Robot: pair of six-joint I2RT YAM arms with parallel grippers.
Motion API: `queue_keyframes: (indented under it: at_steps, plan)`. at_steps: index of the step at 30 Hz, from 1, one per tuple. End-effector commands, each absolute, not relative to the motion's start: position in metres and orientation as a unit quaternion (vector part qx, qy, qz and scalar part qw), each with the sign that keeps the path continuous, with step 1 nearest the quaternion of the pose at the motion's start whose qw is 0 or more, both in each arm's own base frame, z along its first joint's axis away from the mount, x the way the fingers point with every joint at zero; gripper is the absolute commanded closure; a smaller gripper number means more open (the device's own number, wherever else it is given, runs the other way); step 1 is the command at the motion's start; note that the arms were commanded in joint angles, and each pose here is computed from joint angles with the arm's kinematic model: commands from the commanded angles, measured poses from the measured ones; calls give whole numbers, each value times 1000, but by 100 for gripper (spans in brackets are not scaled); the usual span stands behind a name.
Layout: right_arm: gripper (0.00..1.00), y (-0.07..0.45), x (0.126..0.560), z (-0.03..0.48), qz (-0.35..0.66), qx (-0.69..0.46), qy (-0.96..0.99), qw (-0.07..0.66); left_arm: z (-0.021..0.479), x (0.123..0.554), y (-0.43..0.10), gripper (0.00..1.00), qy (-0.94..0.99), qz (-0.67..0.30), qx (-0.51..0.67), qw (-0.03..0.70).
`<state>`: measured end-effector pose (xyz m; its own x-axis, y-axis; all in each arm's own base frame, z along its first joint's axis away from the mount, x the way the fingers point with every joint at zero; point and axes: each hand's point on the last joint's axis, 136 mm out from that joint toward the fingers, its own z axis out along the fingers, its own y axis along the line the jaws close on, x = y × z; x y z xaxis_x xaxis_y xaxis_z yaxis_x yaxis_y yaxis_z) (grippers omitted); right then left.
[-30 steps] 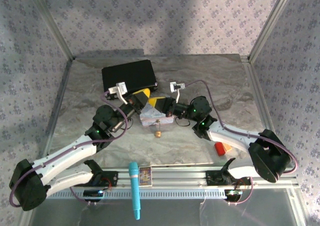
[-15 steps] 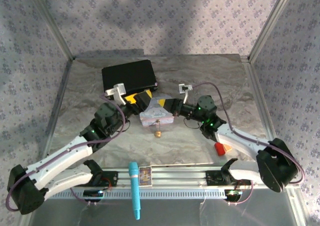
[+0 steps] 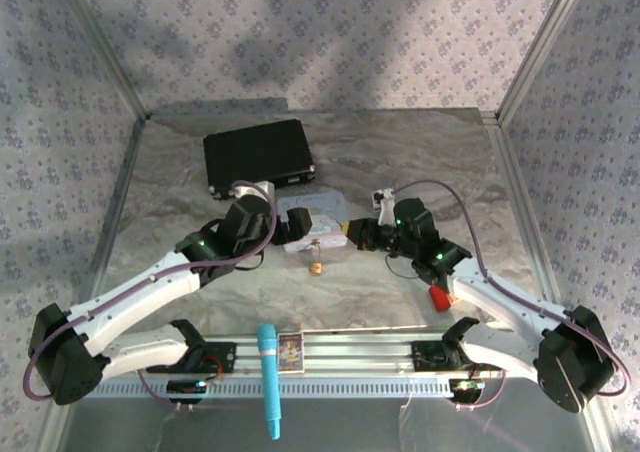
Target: Unlock the padlock with the key
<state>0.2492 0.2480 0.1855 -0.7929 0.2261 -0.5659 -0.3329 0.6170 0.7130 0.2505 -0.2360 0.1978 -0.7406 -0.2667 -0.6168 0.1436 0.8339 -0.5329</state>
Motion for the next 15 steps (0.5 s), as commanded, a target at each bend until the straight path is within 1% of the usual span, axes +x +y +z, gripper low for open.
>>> queue_keyframes:
  at_steps: [1,3,5,6,9,10,13,15]
  plan:
    - [100,230,247,166,394,-18,864,314,165,237,-241,0,909,-276,-38,309]
    - [100,229,246,162,390,-15,868,308,147,232,-250,4,919,-277,-29,281]
    - [100,227,245,159,389,-12,869,304,134,227,-259,12,927,-271,-20,259]
    - [100,227,244,157,389,-11,870,302,129,225,-264,15,930,-265,-12,255]
    - [100,225,242,152,387,-5,872,299,111,218,-274,18,942,-227,12,248]
    - [100,224,241,150,387,-4,872,299,103,217,-276,22,946,-215,11,241]
    - [100,222,240,147,385,-1,874,298,86,219,-285,28,948,-212,11,239]
    - [100,221,240,146,384,-1,875,297,76,222,-288,30,947,-210,6,241]
